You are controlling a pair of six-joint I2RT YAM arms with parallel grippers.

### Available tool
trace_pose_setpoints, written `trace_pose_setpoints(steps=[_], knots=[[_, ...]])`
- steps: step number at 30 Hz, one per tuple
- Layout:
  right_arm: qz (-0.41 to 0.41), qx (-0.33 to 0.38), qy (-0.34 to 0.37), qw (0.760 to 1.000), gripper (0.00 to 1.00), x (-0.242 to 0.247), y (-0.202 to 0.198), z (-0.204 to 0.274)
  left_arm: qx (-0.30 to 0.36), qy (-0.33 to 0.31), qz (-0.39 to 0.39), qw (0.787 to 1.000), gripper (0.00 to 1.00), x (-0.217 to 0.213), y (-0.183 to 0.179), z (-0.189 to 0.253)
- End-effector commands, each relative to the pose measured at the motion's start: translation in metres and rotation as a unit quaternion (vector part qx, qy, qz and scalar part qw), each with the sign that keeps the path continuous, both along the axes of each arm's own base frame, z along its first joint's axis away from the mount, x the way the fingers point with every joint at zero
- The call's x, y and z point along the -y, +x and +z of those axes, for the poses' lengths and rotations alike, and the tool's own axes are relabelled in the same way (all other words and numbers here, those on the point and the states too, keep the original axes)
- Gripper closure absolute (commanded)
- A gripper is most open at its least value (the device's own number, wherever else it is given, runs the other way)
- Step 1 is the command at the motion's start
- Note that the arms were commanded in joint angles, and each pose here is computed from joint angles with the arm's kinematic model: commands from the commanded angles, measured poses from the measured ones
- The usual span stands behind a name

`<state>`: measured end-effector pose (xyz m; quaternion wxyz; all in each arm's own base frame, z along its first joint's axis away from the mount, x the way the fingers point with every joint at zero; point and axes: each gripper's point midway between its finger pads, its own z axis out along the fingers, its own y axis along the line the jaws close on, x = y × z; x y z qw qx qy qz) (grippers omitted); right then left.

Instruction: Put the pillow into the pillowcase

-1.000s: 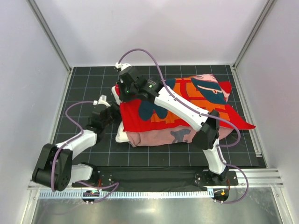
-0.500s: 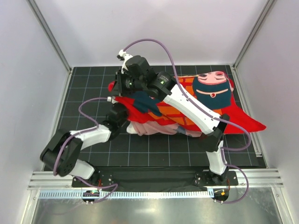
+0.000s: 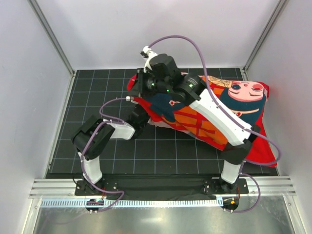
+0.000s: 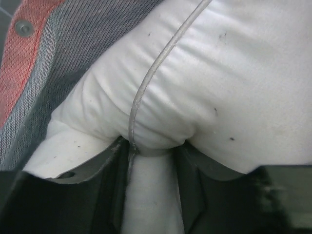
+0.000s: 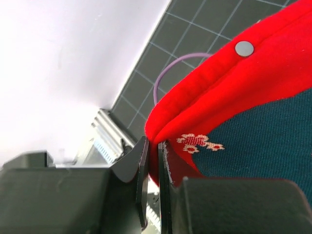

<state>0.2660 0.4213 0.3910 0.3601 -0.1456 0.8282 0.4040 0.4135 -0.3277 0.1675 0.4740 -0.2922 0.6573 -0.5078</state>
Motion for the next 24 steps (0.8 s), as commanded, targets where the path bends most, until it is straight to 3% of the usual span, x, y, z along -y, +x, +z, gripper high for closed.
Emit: trace_pose_setpoints(steps=[1, 4, 7, 8, 10, 11, 12, 18, 20, 24], knots=[[0.133, 0.082, 0.238, 0.959, 0.96, 0.007, -0.074, 0.149, 0.029, 0.04, -0.053, 0.997, 0.52, 0.02, -0.025, 0.026], [0.123, 0.079, 0.263, 0.954, 0.96, 0.023, -0.062, 0.151, 0.027, 0.062, -0.067, 0.995, 0.49, 0.009, -0.044, 0.036], [0.112, 0.074, 0.257, 0.957, 0.96, 0.032, -0.046, 0.142, 0.011, 0.086, -0.087, 0.992, 0.37, -0.009, -0.073, 0.034], [0.113, 0.072, 0.253, 0.958, 0.96, 0.034, -0.042, 0.139, -0.024, 0.119, -0.094, 0.988, 0.32, -0.02, -0.083, 0.012], [0.104, 0.064, 0.245, 0.962, 0.96, 0.037, -0.032, 0.124, -0.007, 0.142, -0.101, 0.985, 0.28, -0.039, -0.096, 0.032], [0.102, 0.067, 0.248, 0.961, 0.96, 0.038, -0.029, 0.123, -0.046, 0.176, -0.106, 0.978, 0.23, -0.052, -0.106, 0.012], [0.094, 0.057, 0.242, 0.964, 0.96, 0.037, -0.022, 0.111, -0.03, 0.173, -0.106, 0.979, 0.22, -0.062, -0.113, 0.03], [0.086, 0.042, 0.23, 0.969, 0.93, 0.026, -0.003, 0.086, -0.04, 0.211, -0.152, 0.965, 0.14, -0.106, -0.158, 0.013], [0.094, 0.034, 0.223, 0.97, 0.86, 0.018, 0.001, 0.076, -0.017, 0.202, -0.162, 0.966, 0.13, -0.111, -0.174, 0.023], [0.096, 0.023, 0.215, 0.972, 0.86, 0.01, 0.008, 0.062, -0.014, 0.184, -0.188, 0.965, 0.12, -0.117, -0.202, 0.01]])
